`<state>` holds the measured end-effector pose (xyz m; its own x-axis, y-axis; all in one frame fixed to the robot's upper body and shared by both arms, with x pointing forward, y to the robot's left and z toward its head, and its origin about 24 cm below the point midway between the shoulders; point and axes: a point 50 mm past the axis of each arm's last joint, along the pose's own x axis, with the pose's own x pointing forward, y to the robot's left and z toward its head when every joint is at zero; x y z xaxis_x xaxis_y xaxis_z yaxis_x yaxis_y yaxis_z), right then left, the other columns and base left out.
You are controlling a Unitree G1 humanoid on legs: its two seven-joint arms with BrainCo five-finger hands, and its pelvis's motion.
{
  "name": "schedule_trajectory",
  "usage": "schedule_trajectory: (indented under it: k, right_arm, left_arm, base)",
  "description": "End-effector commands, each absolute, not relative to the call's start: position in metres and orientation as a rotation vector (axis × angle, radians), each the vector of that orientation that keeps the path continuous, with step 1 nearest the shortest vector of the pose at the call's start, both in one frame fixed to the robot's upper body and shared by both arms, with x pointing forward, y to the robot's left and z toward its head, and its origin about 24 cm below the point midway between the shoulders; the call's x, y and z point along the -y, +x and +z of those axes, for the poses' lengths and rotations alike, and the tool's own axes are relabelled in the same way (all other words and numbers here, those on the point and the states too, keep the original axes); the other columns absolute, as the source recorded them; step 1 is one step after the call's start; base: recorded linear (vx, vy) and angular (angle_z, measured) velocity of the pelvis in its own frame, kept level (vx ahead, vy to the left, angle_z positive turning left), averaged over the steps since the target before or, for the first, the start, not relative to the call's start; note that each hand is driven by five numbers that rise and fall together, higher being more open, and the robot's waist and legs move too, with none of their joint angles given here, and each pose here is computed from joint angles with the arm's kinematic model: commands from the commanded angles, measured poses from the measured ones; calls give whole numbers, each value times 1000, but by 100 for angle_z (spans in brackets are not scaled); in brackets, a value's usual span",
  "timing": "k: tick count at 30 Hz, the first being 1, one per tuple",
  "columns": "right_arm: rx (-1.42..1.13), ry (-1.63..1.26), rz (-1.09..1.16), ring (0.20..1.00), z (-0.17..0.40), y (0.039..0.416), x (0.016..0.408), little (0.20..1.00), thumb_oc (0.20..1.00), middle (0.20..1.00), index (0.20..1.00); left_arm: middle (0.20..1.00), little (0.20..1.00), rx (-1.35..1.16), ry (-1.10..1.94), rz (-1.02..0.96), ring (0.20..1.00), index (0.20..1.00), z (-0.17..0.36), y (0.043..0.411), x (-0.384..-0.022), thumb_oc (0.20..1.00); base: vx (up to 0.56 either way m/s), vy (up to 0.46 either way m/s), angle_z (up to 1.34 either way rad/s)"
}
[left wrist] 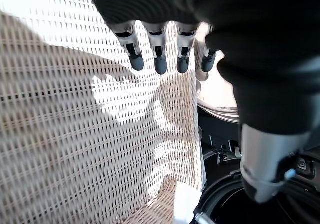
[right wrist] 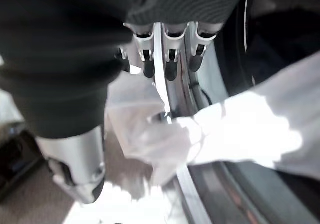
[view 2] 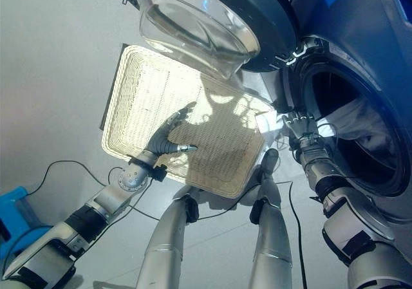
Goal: Put the clothes into the washing machine.
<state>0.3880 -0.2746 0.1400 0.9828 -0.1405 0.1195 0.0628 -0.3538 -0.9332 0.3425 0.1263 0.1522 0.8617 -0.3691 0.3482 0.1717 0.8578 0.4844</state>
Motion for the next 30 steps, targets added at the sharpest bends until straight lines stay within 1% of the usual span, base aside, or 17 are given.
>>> schedule_trajectory:
  k: [1,4,6,8,10,12,14,15,19,30]
  right_arm:
    - [-209,-1931,-289,1000,159,383,306,1000,1000,1000,1000]
    - [-338,-1835,-318,1000,151,377,320,1000,1000,1000,1000]
    - [-358,-1801,-334,1000,151,376,323,1000,1000,1000,1000]
    - [-391,-1671,-376,1000,149,373,329,1000,1000,1000,1000]
    - [-377,-1610,-402,1000,149,372,330,1000,1000,1000,1000]
    - [-327,-1525,-442,200,153,373,330,200,200,200,200]
    - [-323,-1519,-446,200,153,373,330,200,200,200,200]
    - [-283,-1461,-493,200,158,373,331,200,200,200,200]
    - [-250,-1450,-529,200,164,373,332,200,200,200,200]
    - [-277,-1455,-570,200,159,367,341,200,200,200,200]
  left_arm:
    - [1000,1000,538,403,-337,1000,1000,161,332,-112,1000]
    - [1000,1000,544,395,-334,1000,1000,161,330,-110,1000]
    - [1000,1000,545,394,-335,1000,1000,162,330,-109,1000]
    - [1000,1000,546,393,-340,1000,1000,161,329,-107,1000]
    - [1000,1000,547,392,-344,1000,1000,161,329,-104,1000]
    - [1000,1000,551,386,-346,1000,1000,162,327,-102,1000]
    - [1000,1000,551,385,-347,1000,1000,162,327,-102,1000]
    - [1000,1000,553,381,-347,1000,1000,161,325,-101,1000]
    - [1000,1000,555,374,-338,1000,1000,162,325,-100,1000]
    - [1000,1000,538,380,-337,1000,1000,156,324,-103,1000]
  base:
    - [0,0,0]
    - [1,4,1]
    - [0,0,0]
    - [0,0,0]
    - [0,0,0]
    - [0,0,0]
    - [0,0,0]
    - [5,35,1]
    - [1,10,0]
    - [0,1,0]
